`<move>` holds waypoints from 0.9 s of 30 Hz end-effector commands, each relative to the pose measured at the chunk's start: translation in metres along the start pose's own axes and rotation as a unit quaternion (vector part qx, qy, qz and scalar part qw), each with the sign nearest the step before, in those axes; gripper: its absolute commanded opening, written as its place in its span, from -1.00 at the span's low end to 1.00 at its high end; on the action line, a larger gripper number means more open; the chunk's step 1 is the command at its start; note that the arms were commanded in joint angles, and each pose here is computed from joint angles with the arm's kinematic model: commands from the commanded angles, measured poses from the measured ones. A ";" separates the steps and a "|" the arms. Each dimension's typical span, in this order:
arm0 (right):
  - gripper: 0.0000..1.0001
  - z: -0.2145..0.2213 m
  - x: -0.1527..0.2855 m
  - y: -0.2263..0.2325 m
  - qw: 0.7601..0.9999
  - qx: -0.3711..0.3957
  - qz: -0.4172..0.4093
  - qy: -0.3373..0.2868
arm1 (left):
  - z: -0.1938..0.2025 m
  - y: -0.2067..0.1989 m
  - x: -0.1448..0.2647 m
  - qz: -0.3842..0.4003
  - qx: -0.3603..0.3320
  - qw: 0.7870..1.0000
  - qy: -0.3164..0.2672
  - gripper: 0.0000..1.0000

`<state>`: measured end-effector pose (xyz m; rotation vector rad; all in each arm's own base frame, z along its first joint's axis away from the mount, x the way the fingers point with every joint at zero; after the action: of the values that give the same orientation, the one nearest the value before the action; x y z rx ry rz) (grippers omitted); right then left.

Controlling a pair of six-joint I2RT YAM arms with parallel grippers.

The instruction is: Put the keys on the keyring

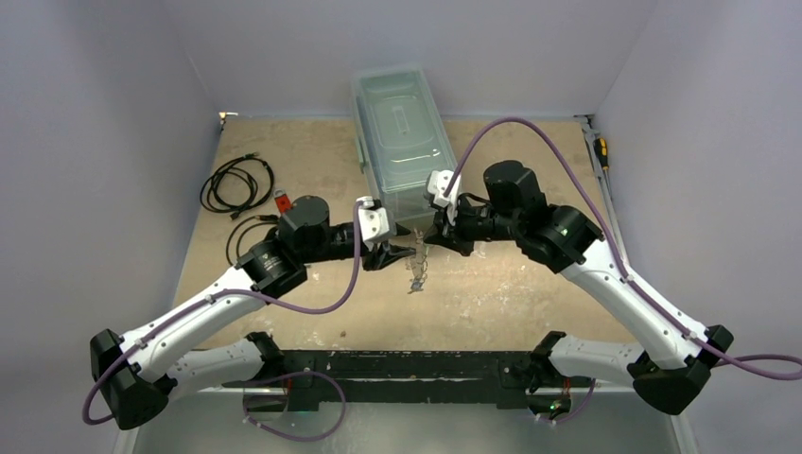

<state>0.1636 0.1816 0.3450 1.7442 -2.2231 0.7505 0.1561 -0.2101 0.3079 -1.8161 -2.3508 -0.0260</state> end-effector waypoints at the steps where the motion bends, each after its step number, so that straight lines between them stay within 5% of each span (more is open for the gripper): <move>1: -1.00 -0.018 0.011 0.002 0.999 0.024 0.002 -0.039 | -0.025 -0.001 -0.002 0.018 -0.029 0.999 -0.042 -0.26; 27: -1.00 -0.024 0.011 0.010 0.997 0.037 -0.028 -0.055 | -0.018 0.002 -0.013 0.030 -0.018 0.999 -0.024 -0.72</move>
<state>0.1557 0.1865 0.3461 1.8156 -2.1898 0.7548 0.1603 -0.2193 0.3036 -1.8557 -2.2937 -0.0244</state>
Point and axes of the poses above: each gripper's point midway between its finger pads, its own x axis back along the fingers, its own y axis along the line the jaws close on, z = x × y, the point moved 10 cm from there along x, back along the fingers, and after that the axes turned 13 degrees about x, right-handed, at the moved point
